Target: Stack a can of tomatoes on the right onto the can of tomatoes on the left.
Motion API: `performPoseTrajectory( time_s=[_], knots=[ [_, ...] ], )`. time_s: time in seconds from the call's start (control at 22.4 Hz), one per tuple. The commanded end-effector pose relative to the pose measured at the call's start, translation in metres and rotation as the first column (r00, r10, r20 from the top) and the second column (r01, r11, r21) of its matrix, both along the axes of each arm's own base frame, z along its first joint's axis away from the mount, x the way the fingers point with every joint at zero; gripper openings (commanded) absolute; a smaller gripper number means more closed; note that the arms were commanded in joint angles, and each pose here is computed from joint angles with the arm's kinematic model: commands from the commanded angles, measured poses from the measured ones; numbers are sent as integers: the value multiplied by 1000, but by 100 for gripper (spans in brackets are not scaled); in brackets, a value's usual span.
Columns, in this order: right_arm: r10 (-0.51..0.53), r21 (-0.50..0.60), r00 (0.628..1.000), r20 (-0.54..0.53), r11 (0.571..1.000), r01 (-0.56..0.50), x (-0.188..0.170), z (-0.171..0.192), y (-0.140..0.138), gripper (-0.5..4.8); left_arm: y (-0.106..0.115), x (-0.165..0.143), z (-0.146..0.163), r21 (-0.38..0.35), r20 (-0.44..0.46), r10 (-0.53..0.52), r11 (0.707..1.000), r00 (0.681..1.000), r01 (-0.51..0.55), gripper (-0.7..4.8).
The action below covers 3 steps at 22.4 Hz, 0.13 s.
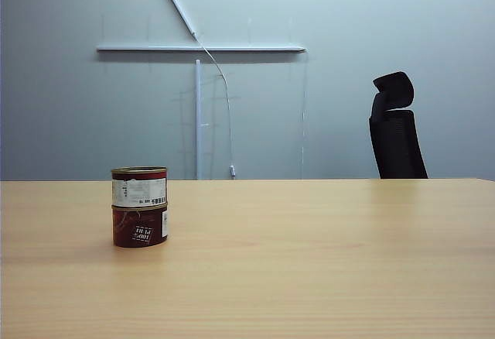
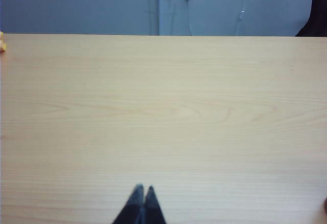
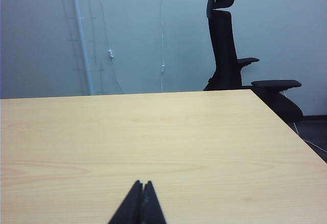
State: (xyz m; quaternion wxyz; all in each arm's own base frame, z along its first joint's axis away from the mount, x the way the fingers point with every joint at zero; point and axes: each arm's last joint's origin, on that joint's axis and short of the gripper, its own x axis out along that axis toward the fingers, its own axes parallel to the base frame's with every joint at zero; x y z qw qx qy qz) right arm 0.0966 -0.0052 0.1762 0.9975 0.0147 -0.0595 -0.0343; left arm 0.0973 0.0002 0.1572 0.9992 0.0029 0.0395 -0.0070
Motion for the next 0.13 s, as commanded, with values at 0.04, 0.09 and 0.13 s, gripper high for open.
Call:
performPoseTrajectory(
  time_s=[0.04,0.09,0.13],
  knots=[
    [3,1,1000,13,1000,-3,0,0,0,-1,0,0,2,0,9,-2,1000,1000,2,-4],
    [3,1,1000,13,1000,-3,0,0,0,-1,0,0,2,0,9,-2,1000,1000,2,-4],
    [3,1,1000,13,1000,-3,0,0,0,-1,0,0,2,0,9,-2,1000,1000,2,-4]
  ],
)
